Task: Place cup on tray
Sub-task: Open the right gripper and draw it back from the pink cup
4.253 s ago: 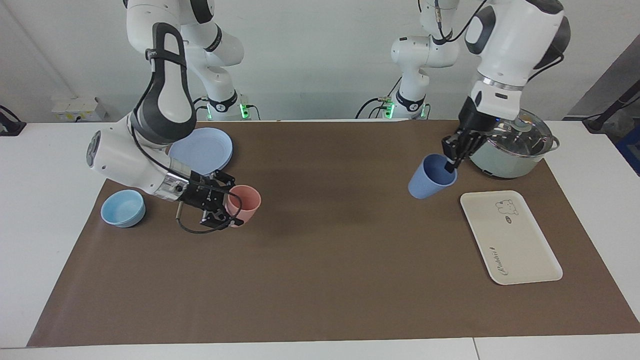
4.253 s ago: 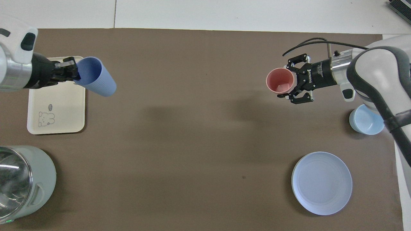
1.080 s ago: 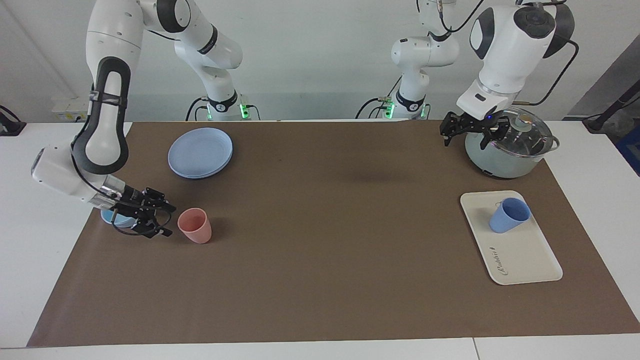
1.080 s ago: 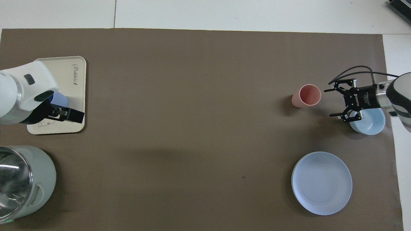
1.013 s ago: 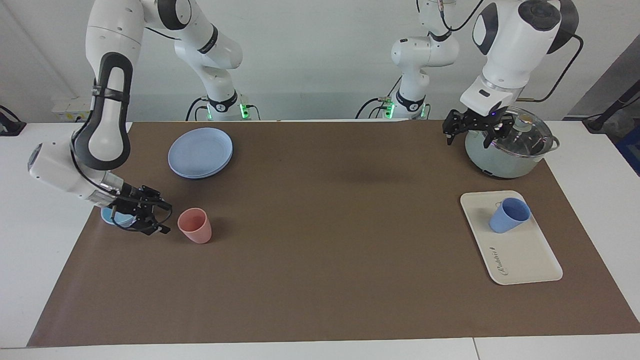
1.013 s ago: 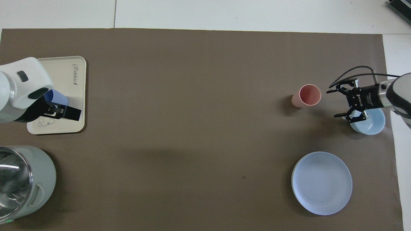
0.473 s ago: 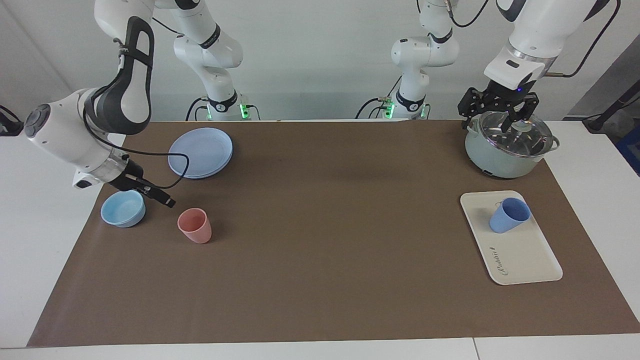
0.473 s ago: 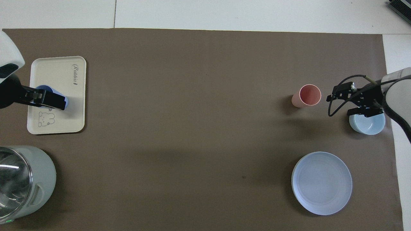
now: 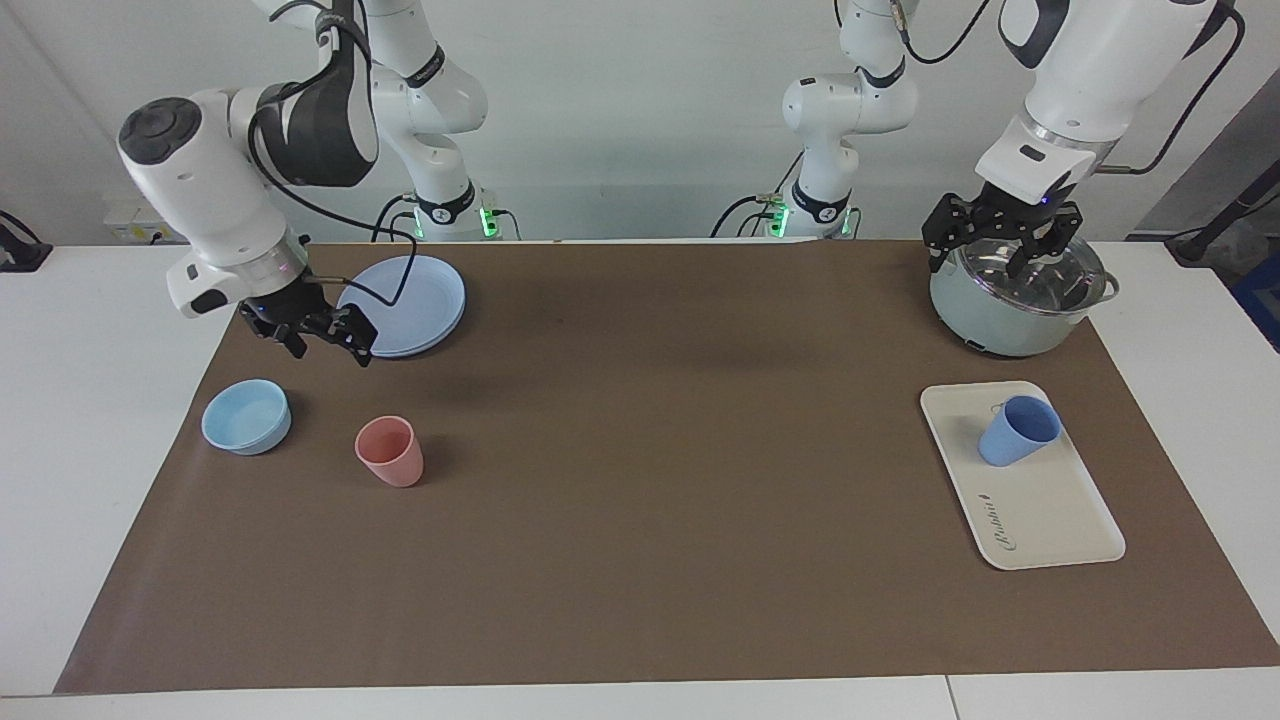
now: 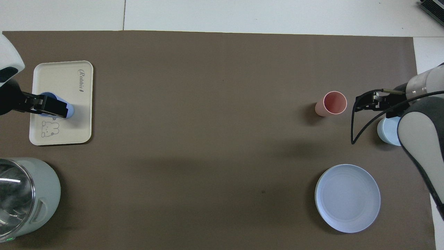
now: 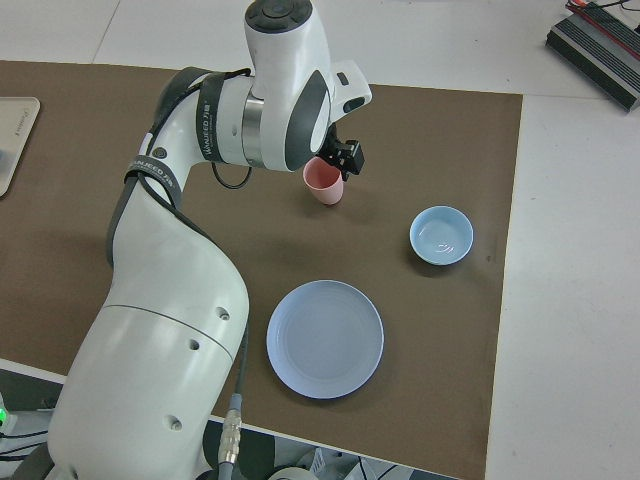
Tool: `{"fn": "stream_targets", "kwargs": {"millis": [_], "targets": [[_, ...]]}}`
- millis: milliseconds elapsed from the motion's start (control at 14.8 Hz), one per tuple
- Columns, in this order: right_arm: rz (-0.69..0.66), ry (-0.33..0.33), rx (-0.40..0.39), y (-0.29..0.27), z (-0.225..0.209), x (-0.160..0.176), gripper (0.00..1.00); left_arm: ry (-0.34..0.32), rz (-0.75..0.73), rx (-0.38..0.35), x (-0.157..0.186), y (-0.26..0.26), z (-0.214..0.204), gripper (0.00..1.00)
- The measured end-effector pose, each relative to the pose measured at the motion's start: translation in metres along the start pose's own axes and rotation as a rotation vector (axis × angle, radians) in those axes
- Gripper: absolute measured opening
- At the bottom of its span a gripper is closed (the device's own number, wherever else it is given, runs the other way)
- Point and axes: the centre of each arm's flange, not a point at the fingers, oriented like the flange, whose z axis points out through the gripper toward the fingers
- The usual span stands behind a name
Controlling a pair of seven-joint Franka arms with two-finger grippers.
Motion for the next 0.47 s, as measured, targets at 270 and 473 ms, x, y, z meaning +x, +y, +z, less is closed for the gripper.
{"fn": "stream_targets", "kwargs": {"millis": [270,473], "targets": [[-0.064,0.025,-0.021,-0.031,-0.053,-0.008,1.00,0.001,-0.014,-0.007,-0.001,-0.007,0.005,1.00],[-0.062,0.006,-0.025,-0.029,-0.068,-0.015,1.00,0.005,-0.009,-0.016,-0.001,-0.004,0.003,1.00]]}}
